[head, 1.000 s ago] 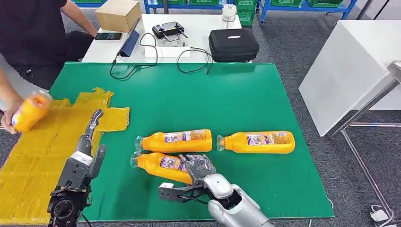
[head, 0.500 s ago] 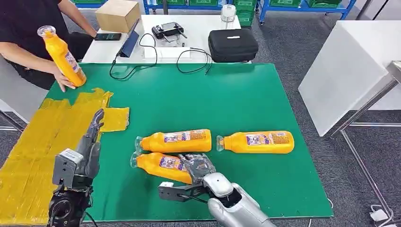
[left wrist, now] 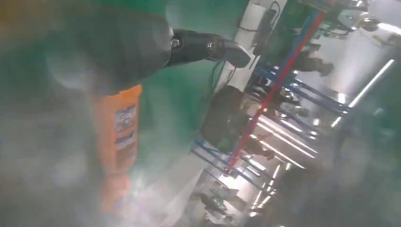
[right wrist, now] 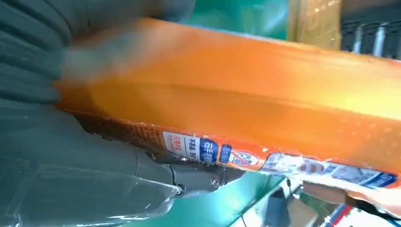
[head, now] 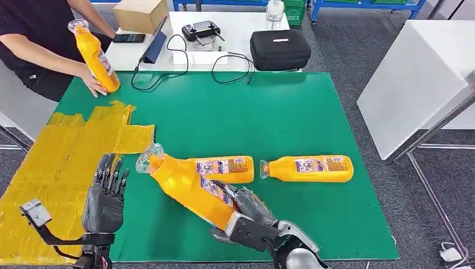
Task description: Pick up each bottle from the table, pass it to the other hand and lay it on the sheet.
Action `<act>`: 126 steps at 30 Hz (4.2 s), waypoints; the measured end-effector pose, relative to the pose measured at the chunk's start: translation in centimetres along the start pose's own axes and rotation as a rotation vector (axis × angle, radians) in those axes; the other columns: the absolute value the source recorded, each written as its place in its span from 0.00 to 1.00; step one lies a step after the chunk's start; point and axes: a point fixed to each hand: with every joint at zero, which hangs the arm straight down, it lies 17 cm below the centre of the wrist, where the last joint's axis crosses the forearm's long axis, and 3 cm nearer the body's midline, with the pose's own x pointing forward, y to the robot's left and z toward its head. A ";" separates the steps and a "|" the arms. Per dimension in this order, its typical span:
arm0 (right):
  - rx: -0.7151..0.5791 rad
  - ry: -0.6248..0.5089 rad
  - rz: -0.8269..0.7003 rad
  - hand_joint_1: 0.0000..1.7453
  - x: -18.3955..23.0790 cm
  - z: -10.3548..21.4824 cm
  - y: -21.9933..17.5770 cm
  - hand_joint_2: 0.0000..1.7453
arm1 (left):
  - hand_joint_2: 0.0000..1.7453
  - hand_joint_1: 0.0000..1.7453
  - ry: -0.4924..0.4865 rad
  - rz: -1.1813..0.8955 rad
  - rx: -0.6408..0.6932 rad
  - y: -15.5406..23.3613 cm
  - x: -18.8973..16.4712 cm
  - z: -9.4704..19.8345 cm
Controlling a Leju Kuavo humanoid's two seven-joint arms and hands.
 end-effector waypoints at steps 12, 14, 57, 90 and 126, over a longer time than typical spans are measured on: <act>-0.021 -0.043 0.017 1.00 1.3 0.9 -0.9 1.00 | 1.00 0.00 0.002 0.006 0.013 0.1 -0.1 0.2; -0.041 -0.059 0.021 1.00 1.8 1.1 -1.3 1.00 | 1.00 0.00 0.007 0.008 0.010 0.1 -0.2 0.4; 0.151 -0.034 0.413 1.00 3.2 -8.9 4.9 1.00 | 1.00 0.00 0.141 0.255 -0.170 -6.7 -2.9 0.3; 0.230 -0.042 0.450 1.00 3.0 -9.3 7.7 1.00 | 1.00 1.00 0.095 0.164 -0.091 -3.6 -2.3 0.1; -0.088 0.093 0.337 0.00 -1.4 -4.2 -0.6 0.00 | 1.00 1.00 -0.223 -0.814 0.137 1.7 4.3 -2.3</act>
